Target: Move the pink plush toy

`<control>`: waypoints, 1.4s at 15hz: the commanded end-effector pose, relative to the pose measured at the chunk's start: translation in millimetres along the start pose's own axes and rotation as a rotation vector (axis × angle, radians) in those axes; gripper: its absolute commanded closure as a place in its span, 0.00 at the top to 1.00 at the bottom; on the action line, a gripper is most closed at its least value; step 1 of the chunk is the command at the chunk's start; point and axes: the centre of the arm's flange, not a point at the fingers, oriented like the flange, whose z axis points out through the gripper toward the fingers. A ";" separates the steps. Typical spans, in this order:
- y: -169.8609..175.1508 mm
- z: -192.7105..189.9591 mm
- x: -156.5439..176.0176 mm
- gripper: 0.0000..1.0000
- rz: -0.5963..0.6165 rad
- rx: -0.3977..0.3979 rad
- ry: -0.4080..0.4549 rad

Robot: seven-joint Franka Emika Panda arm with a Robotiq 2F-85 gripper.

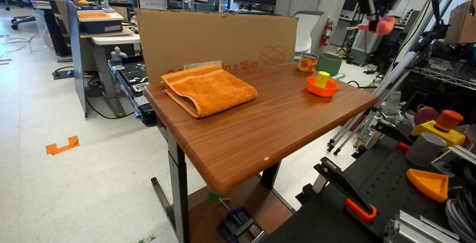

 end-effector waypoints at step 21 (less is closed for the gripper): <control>57.1 144.4 96.1 0.06 0.744 -0.084 -0.269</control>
